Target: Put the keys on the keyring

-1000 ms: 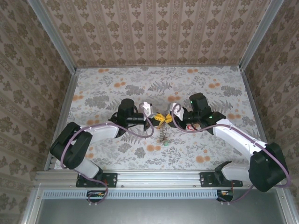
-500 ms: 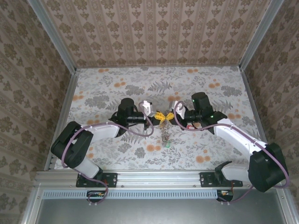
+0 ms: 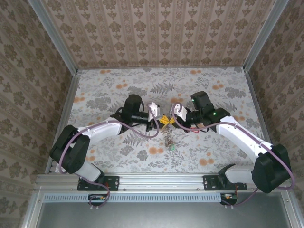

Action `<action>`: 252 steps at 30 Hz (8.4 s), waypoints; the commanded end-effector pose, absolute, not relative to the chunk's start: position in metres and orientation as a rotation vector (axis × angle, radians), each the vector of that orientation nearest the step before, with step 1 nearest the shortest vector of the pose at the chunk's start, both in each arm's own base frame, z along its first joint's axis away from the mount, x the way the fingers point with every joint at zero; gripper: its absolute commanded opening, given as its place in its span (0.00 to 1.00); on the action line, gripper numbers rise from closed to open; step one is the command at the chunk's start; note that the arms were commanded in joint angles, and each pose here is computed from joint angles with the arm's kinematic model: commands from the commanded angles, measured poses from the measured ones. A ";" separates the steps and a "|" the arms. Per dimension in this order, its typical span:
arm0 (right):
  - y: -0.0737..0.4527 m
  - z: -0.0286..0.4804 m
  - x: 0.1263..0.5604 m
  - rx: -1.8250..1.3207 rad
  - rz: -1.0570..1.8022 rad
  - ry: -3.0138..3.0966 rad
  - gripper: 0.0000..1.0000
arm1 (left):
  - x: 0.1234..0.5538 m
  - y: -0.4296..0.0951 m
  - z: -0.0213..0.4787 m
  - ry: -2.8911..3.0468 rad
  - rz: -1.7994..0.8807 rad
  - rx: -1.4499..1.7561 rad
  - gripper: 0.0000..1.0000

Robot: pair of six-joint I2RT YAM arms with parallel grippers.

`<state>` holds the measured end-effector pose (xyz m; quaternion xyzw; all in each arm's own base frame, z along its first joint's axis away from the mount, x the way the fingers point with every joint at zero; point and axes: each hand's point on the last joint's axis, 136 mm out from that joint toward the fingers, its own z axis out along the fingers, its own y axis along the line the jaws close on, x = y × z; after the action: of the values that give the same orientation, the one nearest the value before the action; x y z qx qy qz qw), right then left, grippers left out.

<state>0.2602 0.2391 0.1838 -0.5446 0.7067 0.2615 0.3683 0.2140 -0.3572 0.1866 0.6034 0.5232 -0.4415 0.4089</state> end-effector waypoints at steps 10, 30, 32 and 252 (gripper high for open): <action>0.249 0.212 0.269 -1.360 0.669 1.732 0.06 | 0.209 -0.361 0.196 1.293 -1.100 1.553 0.00; 0.075 0.113 0.311 0.064 0.286 2.610 0.28 | 0.236 -0.349 0.192 1.322 -0.916 1.374 0.00; 0.072 0.097 0.308 0.106 0.270 2.669 0.30 | 0.235 -0.348 0.190 1.326 -0.916 1.376 0.00; 0.204 0.156 0.327 -0.850 0.572 2.237 0.30 | 0.243 -0.356 0.188 1.275 -1.006 1.273 0.00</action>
<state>0.3300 0.2099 0.1471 -0.3270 0.8619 0.2268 0.3142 0.2492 -0.3531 0.1612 0.5168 0.5736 -0.4112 0.4845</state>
